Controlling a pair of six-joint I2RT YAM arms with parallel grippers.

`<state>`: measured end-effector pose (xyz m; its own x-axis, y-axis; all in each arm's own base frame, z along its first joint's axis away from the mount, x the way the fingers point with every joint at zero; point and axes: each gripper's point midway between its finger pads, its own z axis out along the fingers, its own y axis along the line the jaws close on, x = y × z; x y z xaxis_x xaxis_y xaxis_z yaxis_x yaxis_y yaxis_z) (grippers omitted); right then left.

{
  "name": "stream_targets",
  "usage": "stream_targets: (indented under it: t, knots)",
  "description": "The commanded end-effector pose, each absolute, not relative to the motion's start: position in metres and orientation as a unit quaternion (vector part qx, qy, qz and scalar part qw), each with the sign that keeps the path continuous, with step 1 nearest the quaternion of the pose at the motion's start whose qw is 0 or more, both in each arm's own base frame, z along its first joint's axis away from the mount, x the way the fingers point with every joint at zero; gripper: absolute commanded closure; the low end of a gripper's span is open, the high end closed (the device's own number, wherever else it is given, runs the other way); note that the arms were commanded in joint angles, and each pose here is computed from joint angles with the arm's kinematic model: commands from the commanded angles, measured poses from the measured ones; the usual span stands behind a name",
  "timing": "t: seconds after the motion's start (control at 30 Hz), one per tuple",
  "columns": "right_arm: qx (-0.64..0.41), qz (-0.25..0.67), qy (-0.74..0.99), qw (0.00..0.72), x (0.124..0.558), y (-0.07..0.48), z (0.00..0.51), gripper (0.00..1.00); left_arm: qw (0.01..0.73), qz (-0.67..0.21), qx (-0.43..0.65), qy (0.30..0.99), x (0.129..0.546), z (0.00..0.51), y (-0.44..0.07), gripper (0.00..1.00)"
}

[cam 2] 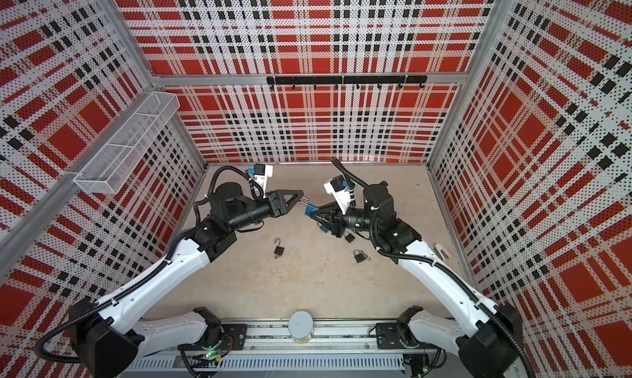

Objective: Lock with the key

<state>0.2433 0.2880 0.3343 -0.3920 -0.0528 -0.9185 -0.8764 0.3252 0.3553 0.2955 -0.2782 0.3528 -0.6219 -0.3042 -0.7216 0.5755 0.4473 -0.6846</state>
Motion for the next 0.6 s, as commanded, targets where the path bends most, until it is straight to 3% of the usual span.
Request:
stream_targets:
  t: [0.0, 0.57]
  knots:
    - [-0.357, 0.485, 0.649, 0.465, 0.235, 0.289, 0.367, 1.00, 0.437, -0.530, 0.136, 0.714, 0.284, 0.375, -0.282, 0.52]
    - [-0.354, 0.492, 0.653, 0.454, 0.239, 0.293, 0.367, 1.00, 0.461, -0.536, 0.146, 0.692, 0.287, 0.395, -0.274, 0.51]
